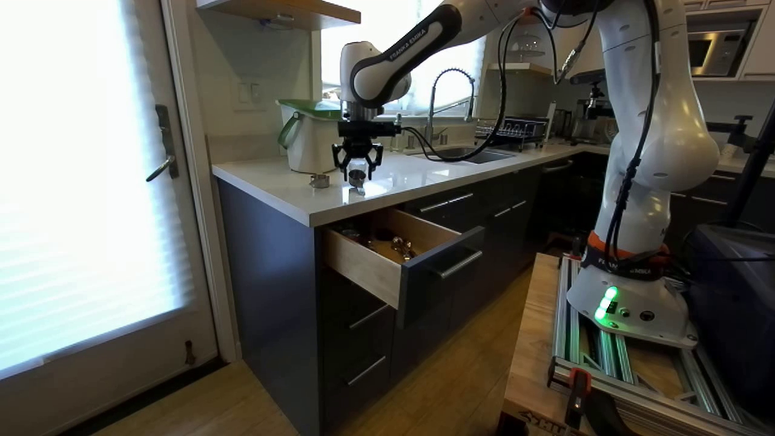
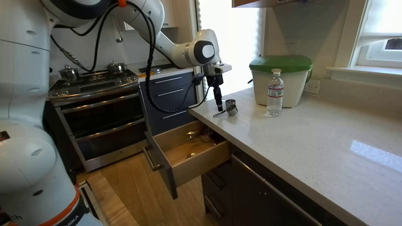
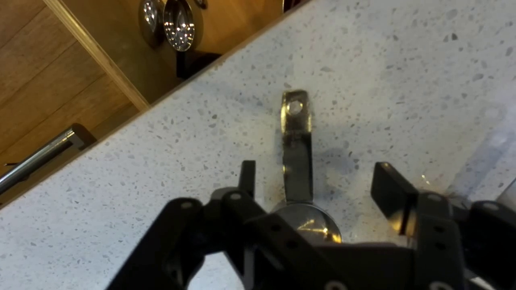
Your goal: Unstack the measuring spoons
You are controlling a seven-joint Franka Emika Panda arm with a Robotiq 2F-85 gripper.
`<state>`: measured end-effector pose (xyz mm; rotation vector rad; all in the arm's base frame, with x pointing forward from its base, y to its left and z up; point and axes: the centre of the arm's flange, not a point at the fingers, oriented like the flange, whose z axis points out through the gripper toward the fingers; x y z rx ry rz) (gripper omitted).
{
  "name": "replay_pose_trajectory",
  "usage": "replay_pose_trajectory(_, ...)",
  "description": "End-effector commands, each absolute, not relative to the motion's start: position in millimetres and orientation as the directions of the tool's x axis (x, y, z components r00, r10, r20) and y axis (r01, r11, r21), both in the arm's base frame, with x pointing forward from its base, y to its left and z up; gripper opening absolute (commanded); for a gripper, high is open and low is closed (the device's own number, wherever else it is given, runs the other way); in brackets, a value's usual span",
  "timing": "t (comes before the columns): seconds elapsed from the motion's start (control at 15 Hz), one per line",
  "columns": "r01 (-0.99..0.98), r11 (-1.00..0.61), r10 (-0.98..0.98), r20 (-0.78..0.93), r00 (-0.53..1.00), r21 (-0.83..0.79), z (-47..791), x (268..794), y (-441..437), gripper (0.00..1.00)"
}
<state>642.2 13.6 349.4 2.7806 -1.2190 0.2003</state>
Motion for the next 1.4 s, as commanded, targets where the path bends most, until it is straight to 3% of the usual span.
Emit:
replay_pose_trajectory(0.0,-0.735,-0.677,-0.723,0.162,0.672,0.028,346.7,641.0,11.2,0.95)
replay_pose_trajectory(0.13,-0.735,-0.678,-0.723,0.16,0.672,0.028,347.9,641.4,11.3,1.0)
replay_pose_trajectory(0.6,-0.628,-0.778,-0.626,0.109,0.772,-0.028,398.3,611.4,23.2,1.0)
replay_pose_trajectory(1.33,-0.296,-0.955,-0.297,0.058,0.953,-0.028,482.8,487.6,55.6,1.0)
